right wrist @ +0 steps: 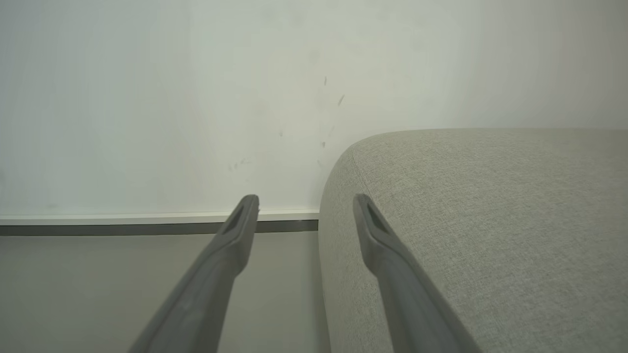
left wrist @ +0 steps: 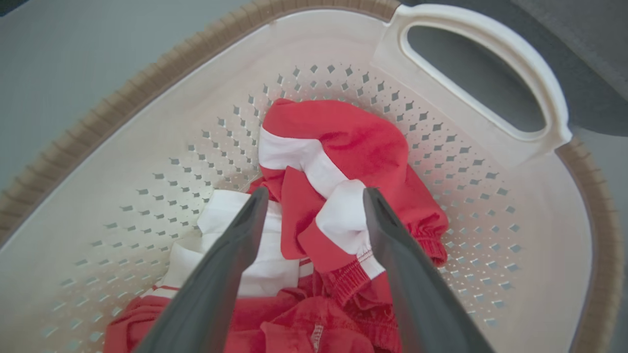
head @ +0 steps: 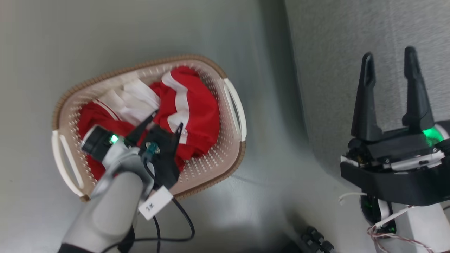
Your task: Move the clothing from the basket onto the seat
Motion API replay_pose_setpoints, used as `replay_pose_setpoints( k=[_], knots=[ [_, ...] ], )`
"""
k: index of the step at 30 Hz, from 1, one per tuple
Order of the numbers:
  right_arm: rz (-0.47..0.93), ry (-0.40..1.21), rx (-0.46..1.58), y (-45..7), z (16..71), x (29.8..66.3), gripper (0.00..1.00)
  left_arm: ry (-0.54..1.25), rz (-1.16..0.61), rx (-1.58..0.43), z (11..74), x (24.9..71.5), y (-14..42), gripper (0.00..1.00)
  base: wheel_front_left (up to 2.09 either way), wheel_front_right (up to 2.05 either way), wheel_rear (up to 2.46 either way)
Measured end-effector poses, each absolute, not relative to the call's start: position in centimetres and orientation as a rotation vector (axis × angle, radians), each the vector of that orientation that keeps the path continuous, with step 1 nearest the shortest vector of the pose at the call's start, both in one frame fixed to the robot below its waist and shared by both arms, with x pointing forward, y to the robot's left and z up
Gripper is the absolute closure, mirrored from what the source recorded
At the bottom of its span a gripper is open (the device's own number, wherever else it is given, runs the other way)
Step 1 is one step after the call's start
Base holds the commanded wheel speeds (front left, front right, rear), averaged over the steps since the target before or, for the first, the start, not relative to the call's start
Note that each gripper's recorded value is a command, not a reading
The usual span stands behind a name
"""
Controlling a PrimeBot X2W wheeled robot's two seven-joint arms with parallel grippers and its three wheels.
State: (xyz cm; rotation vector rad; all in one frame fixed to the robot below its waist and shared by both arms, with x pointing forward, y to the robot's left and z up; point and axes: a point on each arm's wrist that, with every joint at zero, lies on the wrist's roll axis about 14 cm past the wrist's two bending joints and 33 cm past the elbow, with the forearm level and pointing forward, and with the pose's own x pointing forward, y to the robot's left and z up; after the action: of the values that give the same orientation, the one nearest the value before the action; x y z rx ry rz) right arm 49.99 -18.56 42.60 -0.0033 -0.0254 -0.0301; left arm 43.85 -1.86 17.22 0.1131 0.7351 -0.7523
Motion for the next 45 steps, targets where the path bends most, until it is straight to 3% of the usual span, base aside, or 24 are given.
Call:
replay_pose_setpoints(
  k=[20,21,22,25,45],
  knots=[
    [0.003,0.063,-0.028,-17.9,35.5,52.5,0.00,0.901,-0.792,0.120,8.1,42.4,-1.6,0.03,0.00,0.00,0.00],
    [0.004,0.064,-0.029,-17.9,35.5,52.5,0.00,0.904,-0.794,0.123,8.0,42.4,-1.7,0.30,0.00,0.00,0.00],
    [0.004,0.064,-0.030,-17.9,35.5,52.5,0.00,0.906,-0.793,0.128,7.9,42.3,-1.7,0.50,0.00,0.00,0.00],
    [0.007,0.063,-0.031,-17.8,35.4,52.6,0.00,0.913,-0.791,0.128,7.8,42.3,-1.8,1.00,0.00,0.00,0.00],
    [0.010,0.079,-0.035,-17.7,36.7,52.6,0.00,0.735,-0.699,0.014,14.7,46.5,-2.4,1.00,0.00,0.00,0.00]
  ],
)
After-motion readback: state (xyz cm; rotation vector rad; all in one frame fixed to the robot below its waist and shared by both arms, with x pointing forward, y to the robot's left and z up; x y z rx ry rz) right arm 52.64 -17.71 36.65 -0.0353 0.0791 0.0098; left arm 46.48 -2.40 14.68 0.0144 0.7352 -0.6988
